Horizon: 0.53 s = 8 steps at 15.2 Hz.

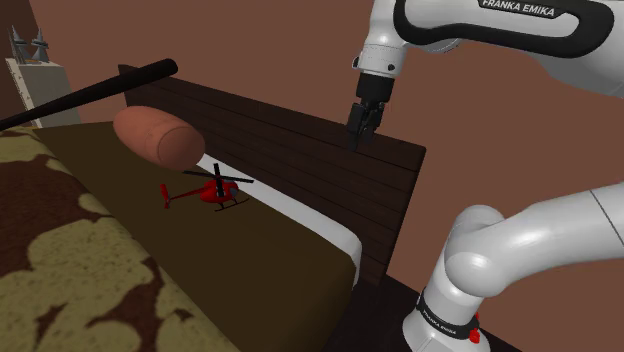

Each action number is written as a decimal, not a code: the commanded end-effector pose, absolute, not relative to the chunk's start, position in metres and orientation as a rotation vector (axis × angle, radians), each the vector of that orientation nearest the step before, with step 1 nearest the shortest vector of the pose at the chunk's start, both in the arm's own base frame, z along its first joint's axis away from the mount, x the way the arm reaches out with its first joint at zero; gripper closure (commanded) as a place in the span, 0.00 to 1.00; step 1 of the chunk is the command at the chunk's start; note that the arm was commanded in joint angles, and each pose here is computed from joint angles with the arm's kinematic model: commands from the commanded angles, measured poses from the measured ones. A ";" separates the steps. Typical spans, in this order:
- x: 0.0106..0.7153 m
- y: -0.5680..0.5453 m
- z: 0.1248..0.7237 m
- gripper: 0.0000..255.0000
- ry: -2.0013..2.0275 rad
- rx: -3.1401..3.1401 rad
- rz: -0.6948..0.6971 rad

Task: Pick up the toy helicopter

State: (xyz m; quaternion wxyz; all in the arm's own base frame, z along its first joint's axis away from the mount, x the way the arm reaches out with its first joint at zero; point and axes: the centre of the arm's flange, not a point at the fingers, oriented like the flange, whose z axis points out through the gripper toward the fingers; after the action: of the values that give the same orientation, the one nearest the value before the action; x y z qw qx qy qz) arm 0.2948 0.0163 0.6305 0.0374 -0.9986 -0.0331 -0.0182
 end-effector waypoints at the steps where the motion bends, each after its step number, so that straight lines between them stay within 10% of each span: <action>1: 0.295 0.016 0.630 0.00 -0.102 -3.065 -0.056; 8: 0.375 0.059 0.604 0.00 -0.070 -3.083 -0.039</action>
State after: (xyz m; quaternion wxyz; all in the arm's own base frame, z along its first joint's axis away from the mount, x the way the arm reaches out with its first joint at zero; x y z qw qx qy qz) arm 0.3644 0.0565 0.6083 0.0300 -0.9992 -0.0243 -0.0131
